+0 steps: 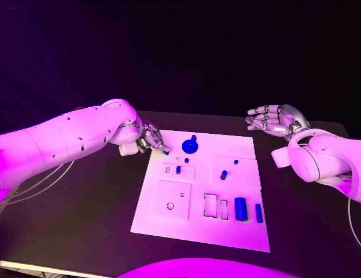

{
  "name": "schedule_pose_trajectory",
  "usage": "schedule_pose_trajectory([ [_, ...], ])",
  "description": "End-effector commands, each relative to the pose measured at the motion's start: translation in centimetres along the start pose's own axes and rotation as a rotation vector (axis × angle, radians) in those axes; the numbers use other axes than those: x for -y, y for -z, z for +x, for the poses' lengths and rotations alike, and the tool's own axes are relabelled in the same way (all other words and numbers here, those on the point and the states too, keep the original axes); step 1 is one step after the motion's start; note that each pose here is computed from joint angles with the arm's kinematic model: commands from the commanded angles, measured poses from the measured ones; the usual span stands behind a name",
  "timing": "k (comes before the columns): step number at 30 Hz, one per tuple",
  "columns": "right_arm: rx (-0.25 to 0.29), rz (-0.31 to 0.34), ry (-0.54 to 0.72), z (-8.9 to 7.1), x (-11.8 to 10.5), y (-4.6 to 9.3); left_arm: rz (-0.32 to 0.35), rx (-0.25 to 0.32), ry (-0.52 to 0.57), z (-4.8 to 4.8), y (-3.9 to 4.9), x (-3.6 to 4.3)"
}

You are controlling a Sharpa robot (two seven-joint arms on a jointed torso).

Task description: Assemble the parts on the task board

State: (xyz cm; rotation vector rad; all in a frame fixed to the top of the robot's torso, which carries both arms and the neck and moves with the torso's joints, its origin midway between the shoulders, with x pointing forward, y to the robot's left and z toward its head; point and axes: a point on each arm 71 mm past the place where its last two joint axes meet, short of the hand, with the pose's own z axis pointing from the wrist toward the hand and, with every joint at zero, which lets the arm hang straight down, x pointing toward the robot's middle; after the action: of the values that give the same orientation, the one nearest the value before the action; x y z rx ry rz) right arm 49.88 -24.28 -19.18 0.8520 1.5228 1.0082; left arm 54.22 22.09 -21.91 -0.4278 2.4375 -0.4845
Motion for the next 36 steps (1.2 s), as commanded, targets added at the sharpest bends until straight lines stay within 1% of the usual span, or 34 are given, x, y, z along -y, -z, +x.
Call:
schedule_pose_trajectory([
  [1, -0.016, -0.007, -0.002, 0.0, 0.0, 0.0, 0.041, -0.017, 0.086, 0.63, 0.67, 0.36],
  [4, -0.015, -0.006, -0.001, 0.0, 0.0, 0.0, 0.054, -0.006, 0.075, 1.01, 1.16, 0.40],
  [6, -0.013, -0.007, -0.001, -0.1, 0.0, 0.0, 0.060, 0.013, 0.047, 1.35, 1.45, 0.44],
  [9, -0.011, -0.006, 0.000, -0.2, 0.1, 0.0, 0.063, 0.050, -0.009, 1.81, 1.76, 0.54],
  [12, -0.010, -0.007, 0.000, -0.2, 0.1, 0.0, 0.067, 0.072, -0.041, 2.22, 1.94, 0.56],
  [18, -0.009, -0.007, 0.001, -0.2, 0.1, 0.0, 0.068, 0.092, -0.066, 3.08, 1.94, 0.25],
  [28, -0.010, -0.007, 0.001, -0.2, 0.1, 0.0, 0.075, 0.123, -0.165, 4.60, 2.20, 0.40],
  [36, -0.011, -0.006, 0.001, -0.2, 0.1, 0.0, 0.073, 0.119, -0.191, 5.45, 2.05, 0.21],
])
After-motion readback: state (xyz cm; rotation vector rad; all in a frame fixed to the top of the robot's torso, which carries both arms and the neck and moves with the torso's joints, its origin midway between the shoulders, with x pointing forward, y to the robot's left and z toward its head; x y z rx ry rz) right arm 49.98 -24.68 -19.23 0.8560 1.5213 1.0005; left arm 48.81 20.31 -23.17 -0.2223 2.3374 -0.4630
